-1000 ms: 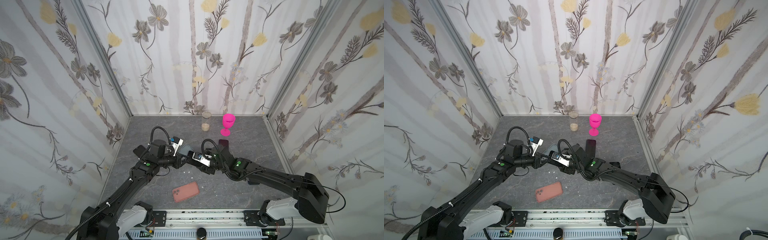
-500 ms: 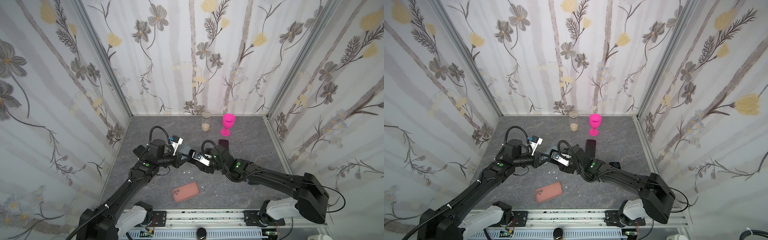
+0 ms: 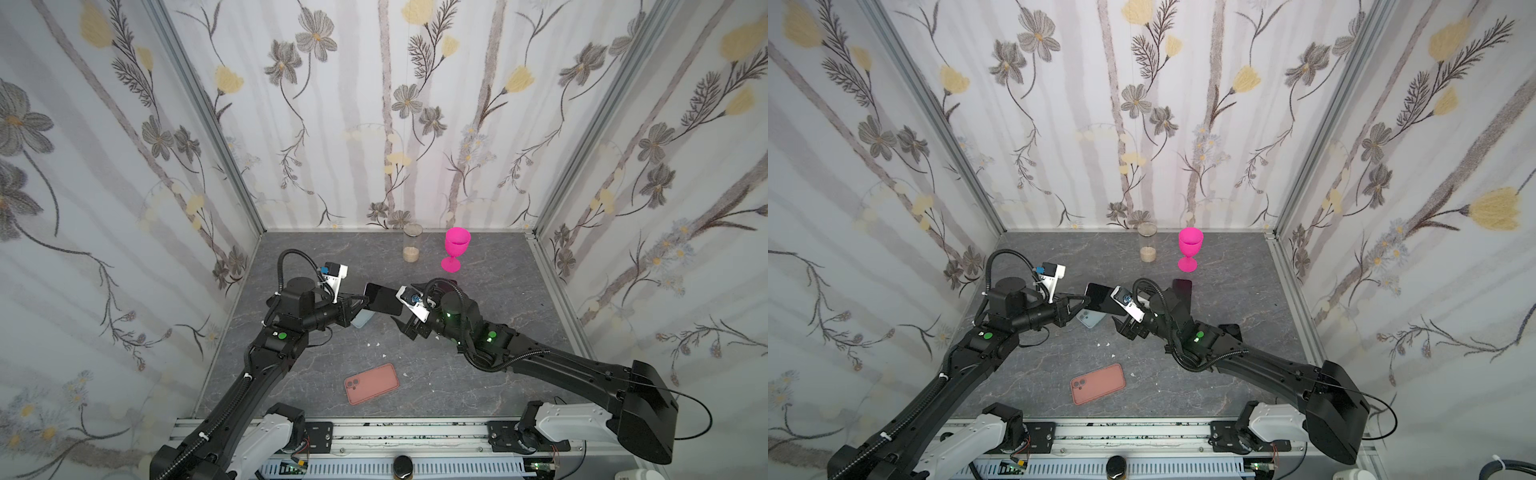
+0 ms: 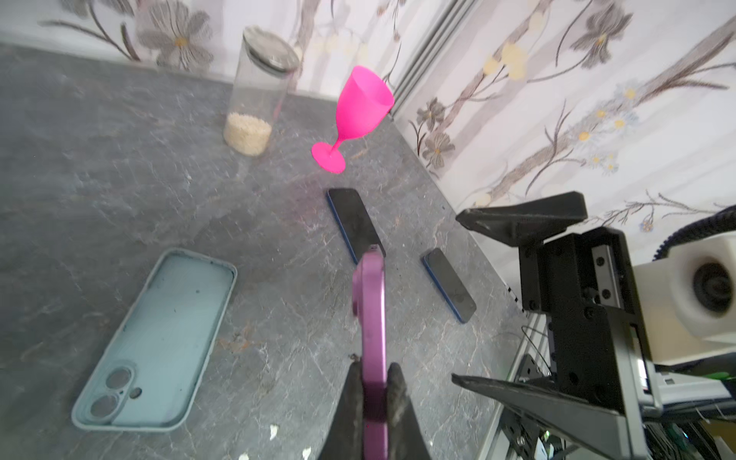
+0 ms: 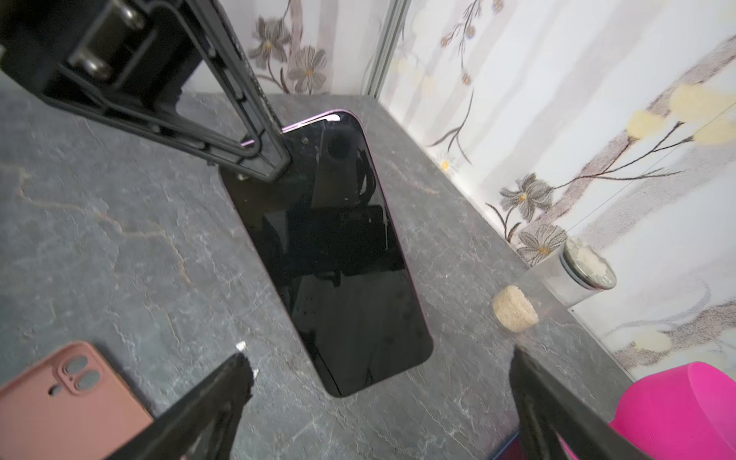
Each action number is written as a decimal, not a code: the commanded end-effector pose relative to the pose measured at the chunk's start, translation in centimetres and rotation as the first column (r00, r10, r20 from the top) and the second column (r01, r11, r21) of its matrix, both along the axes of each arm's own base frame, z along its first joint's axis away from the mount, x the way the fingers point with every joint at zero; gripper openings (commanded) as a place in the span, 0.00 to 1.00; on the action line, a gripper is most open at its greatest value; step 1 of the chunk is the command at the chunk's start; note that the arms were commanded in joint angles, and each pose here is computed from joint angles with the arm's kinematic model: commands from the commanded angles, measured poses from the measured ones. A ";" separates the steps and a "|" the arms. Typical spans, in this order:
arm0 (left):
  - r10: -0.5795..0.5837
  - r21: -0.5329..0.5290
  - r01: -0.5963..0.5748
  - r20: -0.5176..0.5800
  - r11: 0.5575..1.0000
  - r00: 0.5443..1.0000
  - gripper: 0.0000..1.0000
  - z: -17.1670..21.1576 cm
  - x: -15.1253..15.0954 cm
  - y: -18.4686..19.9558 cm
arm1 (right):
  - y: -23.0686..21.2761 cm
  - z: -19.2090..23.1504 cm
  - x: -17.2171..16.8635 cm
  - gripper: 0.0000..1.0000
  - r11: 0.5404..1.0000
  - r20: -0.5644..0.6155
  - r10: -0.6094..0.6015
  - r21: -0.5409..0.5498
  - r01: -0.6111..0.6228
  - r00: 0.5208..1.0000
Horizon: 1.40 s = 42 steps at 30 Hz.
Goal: Put the phone into the phone case
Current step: 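Raise the phone upright between both grippers, holding it by its ends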
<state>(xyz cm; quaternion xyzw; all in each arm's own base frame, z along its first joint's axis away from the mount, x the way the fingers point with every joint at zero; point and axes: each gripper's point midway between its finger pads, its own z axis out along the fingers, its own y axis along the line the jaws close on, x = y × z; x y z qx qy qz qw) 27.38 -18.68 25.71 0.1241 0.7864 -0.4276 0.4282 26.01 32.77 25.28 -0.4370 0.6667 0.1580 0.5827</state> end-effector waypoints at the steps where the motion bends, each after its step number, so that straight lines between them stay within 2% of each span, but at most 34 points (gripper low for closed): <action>1: 0.079 -0.129 -0.063 0.122 0.990 0.989 0.00 4.4 1.4 0.8 | -0.1 4.7 0.1 1.00 0.980 0.028 -0.021 0.199 0.015 0.999; 6: 0.169 -0.235 -0.132 0.149 0.963 0.974 0.00 7.0 2.3 1.9 | -1.9 8.3 1.4 0.98 0.921 -0.090 -0.087 0.373 0.115 0.992; 11: 0.231 -0.356 -0.147 0.208 0.923 0.950 0.00 10.8 2.2 2.7 | -5.0 12.1 2.1 0.92 0.811 -0.181 -0.087 0.558 0.175 0.980; 18: 0.197 -0.504 -0.013 0.313 0.863 0.929 0.00 16.8 0.2 2.5 | -8.1 16.4 1.0 0.85 0.669 -0.167 -0.010 0.731 0.130 0.986; 23: 0.171 -0.585 0.097 0.385 0.806 0.907 0.00 20.0 -1.6 2.7 | -9.0 18.9 0.4 0.74 0.580 -0.135 0.057 0.811 0.078 0.989; 27: 0.117 -0.607 0.190 0.429 0.771 0.896 0.00 21.7 -2.7 2.3 | -8.2 20.4 0.1 0.69 0.554 -0.120 0.146 0.832 0.019 0.982; 31: 0.057 -0.599 0.302 0.505 0.742 0.861 0.00 22.8 -3.9 1.7 | -7.1 21.9 -0.8 0.58 0.533 -0.074 0.239 0.844 -0.067 0.968; 33: 0.033 -0.594 0.342 0.529 0.728 0.848 0.00 23.5 -4.0 1.5 | -6.8 22.6 -1.1 0.58 0.524 -0.058 0.263 0.847 -0.092 0.963; 38: 0.010 -0.604 0.388 0.549 0.696 0.836 0.00 25.0 -3.0 1.0 | -7.0 24.7 -1.4 0.58 0.501 -0.007 0.267 0.855 -0.133 0.964; 42: 0.031 -0.610 0.377 0.550 0.697 0.834 0.00 24.5 -2.1 1.0 | -7.4 25.4 -1.2 0.58 0.491 0.003 0.237 0.862 -0.122 0.971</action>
